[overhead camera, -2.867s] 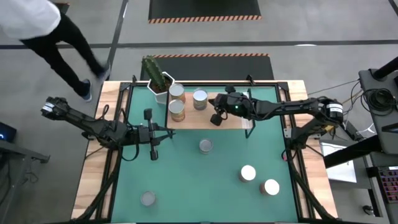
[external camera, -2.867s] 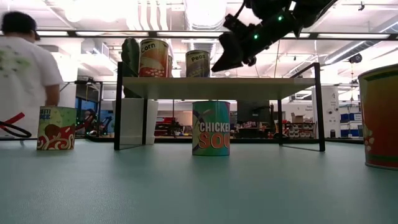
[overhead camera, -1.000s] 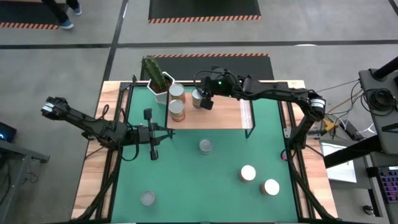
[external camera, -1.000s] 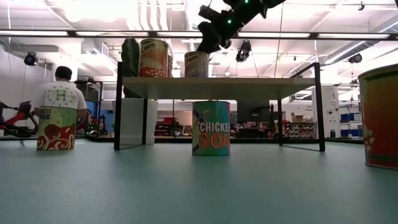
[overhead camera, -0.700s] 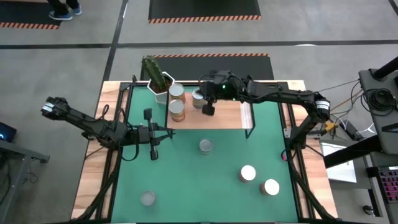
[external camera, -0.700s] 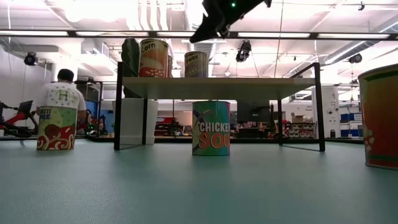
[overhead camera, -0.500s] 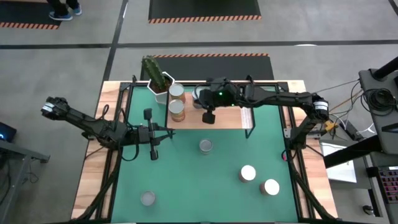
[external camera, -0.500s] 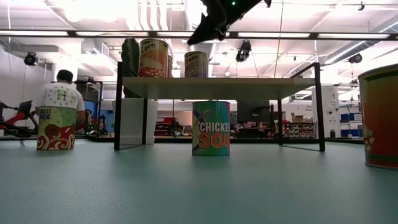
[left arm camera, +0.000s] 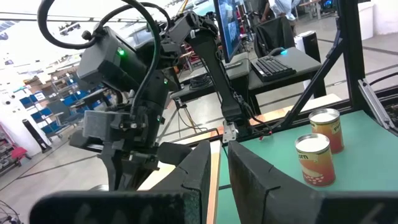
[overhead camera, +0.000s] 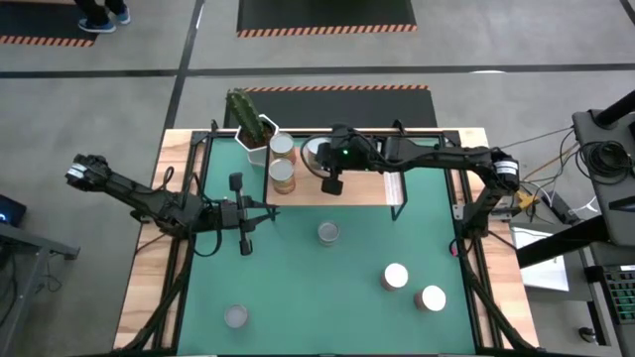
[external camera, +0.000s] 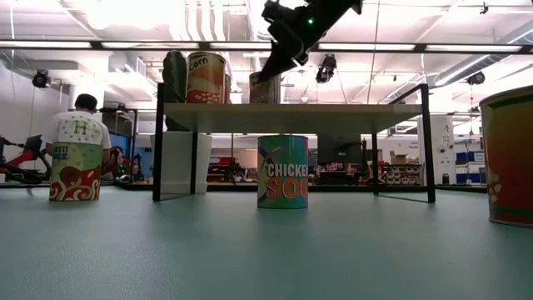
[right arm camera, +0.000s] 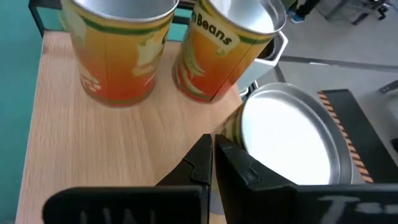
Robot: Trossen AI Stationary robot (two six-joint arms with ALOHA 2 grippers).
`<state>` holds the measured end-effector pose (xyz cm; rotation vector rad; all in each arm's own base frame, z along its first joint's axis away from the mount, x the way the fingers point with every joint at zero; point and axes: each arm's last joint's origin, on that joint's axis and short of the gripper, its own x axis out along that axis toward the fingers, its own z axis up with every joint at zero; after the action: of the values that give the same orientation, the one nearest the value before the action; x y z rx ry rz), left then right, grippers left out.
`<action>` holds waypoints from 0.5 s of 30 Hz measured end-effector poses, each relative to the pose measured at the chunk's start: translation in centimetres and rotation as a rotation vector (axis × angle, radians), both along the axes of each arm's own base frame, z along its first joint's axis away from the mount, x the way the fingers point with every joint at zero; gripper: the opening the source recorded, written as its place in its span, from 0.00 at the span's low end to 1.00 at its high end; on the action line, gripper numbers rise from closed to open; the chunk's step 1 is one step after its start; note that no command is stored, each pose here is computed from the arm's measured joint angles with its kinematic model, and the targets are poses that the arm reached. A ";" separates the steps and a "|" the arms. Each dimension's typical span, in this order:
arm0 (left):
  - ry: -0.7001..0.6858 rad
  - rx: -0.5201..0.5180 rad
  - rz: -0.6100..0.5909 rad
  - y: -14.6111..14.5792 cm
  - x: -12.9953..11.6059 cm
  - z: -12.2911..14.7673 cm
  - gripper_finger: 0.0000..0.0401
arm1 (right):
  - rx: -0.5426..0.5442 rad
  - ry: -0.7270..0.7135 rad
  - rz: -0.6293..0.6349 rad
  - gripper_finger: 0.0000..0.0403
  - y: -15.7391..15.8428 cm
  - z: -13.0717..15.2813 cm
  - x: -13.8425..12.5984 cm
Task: Pick and place cans onto a shelf
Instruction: Put the canned peas on the shelf
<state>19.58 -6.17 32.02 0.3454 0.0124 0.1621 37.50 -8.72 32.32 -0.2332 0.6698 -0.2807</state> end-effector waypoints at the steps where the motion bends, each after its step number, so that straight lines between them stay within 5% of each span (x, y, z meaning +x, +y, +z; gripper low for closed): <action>1: 0.000 0.000 0.000 0.0 0.0 0.0 0.09 | 0.001 0.004 0.000 0.02 0.0 0.0 -0.1; 15: 0.000 0.000 0.000 0.0 0.0 0.0 0.09 | -0.059 0.051 -0.046 0.02 -0.1 0.1 -0.6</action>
<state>19.57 -6.17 32.03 0.3450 0.0121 0.1622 36.93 -8.82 32.46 -0.2825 0.7186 -0.3397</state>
